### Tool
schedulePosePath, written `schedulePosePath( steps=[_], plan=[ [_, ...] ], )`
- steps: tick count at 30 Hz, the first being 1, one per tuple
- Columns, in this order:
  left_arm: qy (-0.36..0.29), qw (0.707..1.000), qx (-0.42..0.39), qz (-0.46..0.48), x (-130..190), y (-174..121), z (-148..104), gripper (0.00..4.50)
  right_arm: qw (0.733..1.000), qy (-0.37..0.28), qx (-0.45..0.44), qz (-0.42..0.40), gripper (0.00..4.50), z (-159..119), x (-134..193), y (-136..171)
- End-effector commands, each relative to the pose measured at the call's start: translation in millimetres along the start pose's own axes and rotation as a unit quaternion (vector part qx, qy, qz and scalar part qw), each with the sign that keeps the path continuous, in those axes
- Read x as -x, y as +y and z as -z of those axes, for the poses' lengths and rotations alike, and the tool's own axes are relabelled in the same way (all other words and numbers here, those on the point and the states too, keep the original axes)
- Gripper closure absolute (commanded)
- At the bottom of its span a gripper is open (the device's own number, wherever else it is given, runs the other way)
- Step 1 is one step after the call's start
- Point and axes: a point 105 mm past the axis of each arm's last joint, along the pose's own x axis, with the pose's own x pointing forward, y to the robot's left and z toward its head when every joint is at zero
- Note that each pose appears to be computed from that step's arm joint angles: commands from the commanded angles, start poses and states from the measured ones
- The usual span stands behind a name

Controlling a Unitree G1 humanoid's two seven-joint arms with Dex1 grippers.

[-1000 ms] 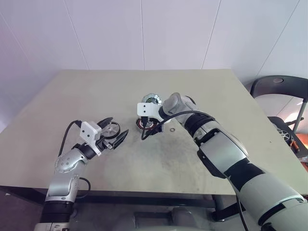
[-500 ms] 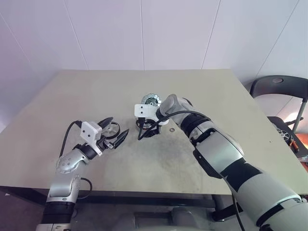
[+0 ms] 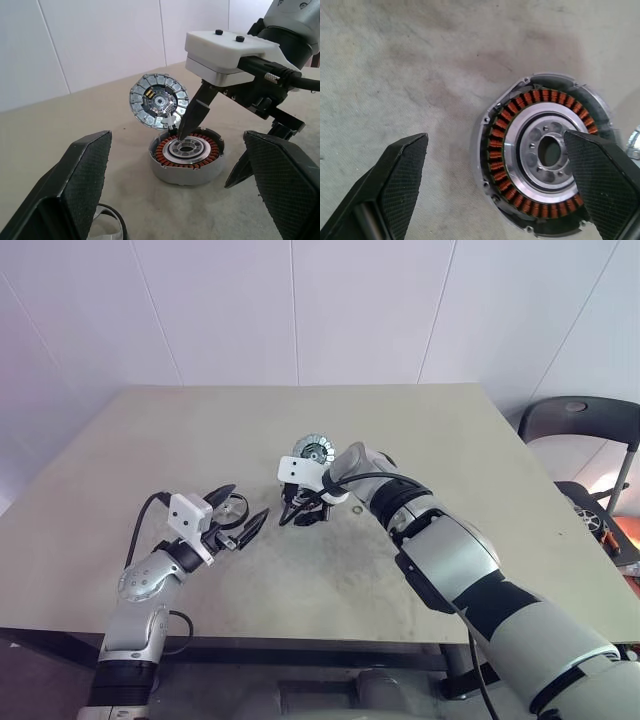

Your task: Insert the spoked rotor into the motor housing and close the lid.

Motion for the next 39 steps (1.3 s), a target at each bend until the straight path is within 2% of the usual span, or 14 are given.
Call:
schedulePosePath(
  steps=[1, 15, 29, 32, 37, 38, 39],
  plan=[
    [-0.026, 1.0, -0.016, -0.001, -1.4, 0.0, -14.1, 0.02, 1.0, -0.014, 0.001, 0.009, 0.0, -9.6, 3.1, -3.6],
    [-0.031, 0.999, -0.017, -0.006, -2.4, 0.3, -12.7, 0.02, 0.998, 0.012, -0.042, 0.044, 0.0, 4.8, 0.6, -9.0],
    [-0.034, 0.999, -0.02, -0.014, -0.3, 1.9, -12.0, 0.02, 0.997, 0.009, -0.08, 0.004, 0.0, 6.5, -11.9, 8.8],
    [-0.033, 0.999, -0.023, -0.015, 0.1, 2.2, -12.1, 0.0, 0.996, 0.002, -0.089, 0.009, 0.59, 6.0, -13.7, 9.1],
    [-0.036, 0.999, -0.026, -0.013, -0.2, 2.1, -14.9, 0.0, 0.995, -0.004, -0.096, 0.013, 2.3, 4.2, -13.7, 8.2],
    [-0.036, 0.999, -0.027, -0.013, -0.2, 1.9, -14.8, 0.0, 0.995, -0.005, -0.097, 0.014, 2.52, 4.0, -13.5, 7.7],
    [-0.036, 0.999, -0.027, -0.012, -0.4, 1.7, -14.8, 0.0, 0.995, -0.005, -0.098, 0.015, 2.53, 3.9, -13.3, 7.3]
  ],
)
